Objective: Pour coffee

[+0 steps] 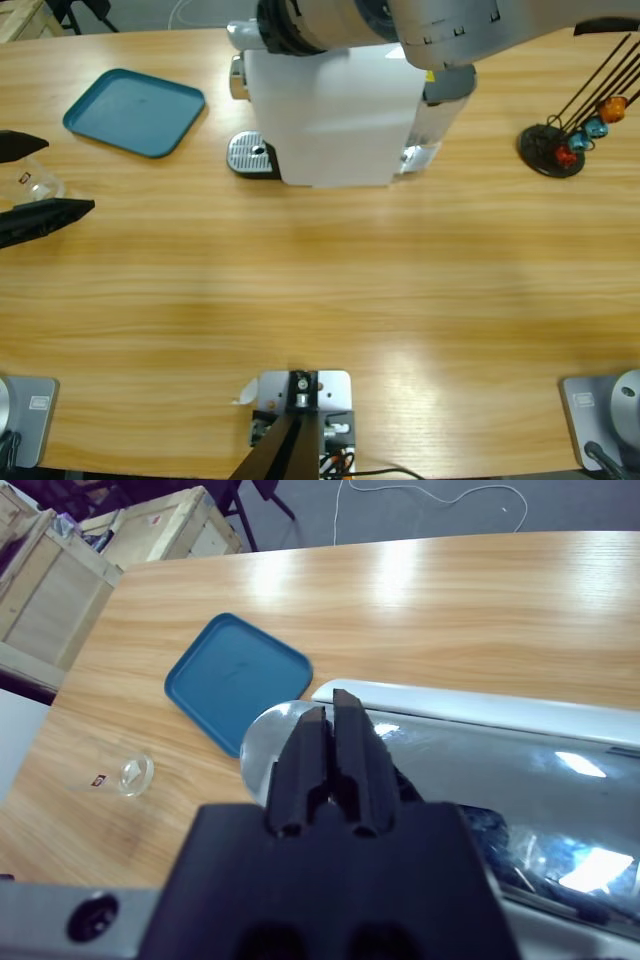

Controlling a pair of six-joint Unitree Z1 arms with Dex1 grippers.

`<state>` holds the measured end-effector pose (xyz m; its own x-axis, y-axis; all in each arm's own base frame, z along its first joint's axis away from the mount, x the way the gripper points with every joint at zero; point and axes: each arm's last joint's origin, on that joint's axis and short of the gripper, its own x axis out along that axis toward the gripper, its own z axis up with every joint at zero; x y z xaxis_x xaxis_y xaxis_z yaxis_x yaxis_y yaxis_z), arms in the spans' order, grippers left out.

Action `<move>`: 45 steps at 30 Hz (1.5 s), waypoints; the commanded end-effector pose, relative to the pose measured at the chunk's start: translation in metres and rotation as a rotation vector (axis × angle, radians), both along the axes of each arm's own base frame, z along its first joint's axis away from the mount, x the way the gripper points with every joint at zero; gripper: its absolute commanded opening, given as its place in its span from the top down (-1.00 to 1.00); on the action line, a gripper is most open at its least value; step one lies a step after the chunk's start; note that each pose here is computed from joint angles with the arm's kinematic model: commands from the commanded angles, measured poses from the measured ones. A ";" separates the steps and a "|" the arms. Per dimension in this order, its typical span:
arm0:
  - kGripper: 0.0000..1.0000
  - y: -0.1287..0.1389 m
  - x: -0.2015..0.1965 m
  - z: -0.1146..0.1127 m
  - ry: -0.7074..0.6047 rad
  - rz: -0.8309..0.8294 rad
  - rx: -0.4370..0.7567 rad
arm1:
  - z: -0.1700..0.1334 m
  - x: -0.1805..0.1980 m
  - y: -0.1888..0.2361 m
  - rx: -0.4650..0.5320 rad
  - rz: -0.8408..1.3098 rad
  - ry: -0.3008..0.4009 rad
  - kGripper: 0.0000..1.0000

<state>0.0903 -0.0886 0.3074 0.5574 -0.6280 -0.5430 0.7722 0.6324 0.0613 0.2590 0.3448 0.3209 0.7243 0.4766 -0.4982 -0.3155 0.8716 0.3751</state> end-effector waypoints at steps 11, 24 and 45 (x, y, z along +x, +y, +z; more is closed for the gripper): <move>-1.00 0.032 0.002 0.007 -0.037 0.454 0.007 | 0.071 -0.061 -0.069 -0.328 0.330 -0.246 -1.00; -1.00 0.040 0.021 0.005 0.236 0.884 0.044 | 0.069 -0.109 -0.111 -0.397 0.417 -0.176 -1.00; -1.00 0.047 0.034 -0.061 0.186 1.090 0.007 | 0.035 -0.111 -0.117 -0.459 0.383 -0.146 -1.00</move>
